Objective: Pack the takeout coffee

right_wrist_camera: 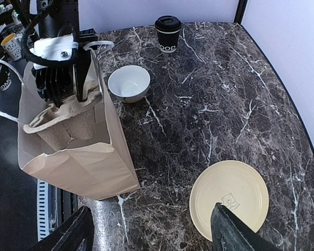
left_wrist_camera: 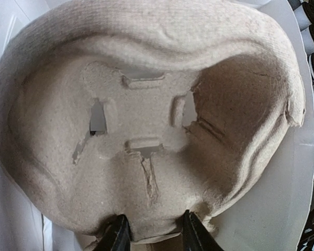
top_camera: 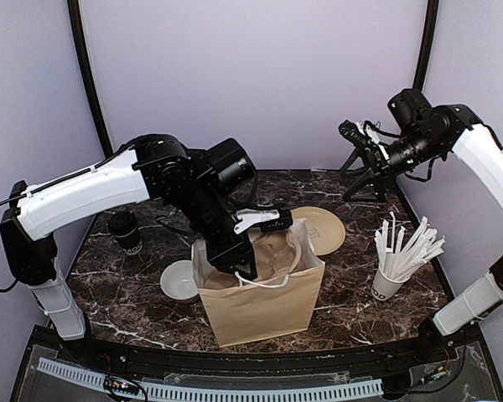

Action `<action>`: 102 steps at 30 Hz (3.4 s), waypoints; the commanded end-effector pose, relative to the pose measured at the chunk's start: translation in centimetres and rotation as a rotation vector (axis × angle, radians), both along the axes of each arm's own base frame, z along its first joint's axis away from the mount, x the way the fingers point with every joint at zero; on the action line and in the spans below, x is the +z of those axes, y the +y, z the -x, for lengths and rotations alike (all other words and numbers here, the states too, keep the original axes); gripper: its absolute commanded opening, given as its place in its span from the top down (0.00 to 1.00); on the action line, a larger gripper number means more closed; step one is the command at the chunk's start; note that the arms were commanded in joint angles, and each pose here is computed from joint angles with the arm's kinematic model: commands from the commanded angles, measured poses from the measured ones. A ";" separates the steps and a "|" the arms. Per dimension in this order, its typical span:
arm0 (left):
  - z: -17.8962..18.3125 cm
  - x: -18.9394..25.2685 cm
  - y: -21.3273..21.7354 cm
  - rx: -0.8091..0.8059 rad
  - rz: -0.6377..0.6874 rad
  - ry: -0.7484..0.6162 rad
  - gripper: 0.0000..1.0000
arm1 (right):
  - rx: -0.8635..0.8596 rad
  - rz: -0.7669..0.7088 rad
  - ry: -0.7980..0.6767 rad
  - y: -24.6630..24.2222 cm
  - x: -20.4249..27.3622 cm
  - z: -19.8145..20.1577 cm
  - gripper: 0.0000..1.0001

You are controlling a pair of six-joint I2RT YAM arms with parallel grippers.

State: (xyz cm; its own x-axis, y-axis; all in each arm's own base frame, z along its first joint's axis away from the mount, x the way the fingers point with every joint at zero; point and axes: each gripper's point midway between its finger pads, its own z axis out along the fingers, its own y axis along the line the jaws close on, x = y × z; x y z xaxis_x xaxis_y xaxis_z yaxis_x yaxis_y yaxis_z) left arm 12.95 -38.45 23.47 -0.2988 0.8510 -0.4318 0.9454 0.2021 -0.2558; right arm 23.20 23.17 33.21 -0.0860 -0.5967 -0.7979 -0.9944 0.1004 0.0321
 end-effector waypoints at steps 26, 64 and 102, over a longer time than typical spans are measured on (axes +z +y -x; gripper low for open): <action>1.9 0.3 -1.7 -0.104 0.004 -0.018 0.68 | 0.061 -0.042 0.052 1.2 -0.3 0.2 0.23; -1.3 0.5 -1.9 -0.021 -0.039 -0.163 0.04 | 0.075 -0.004 0.056 1.9 -1.3 0.9 0.23; -7.2 12.0 -6.4 0.105 0.526 -0.199 0.08 | 0.165 -0.057 -0.096 4.4 3.8 5.0 0.35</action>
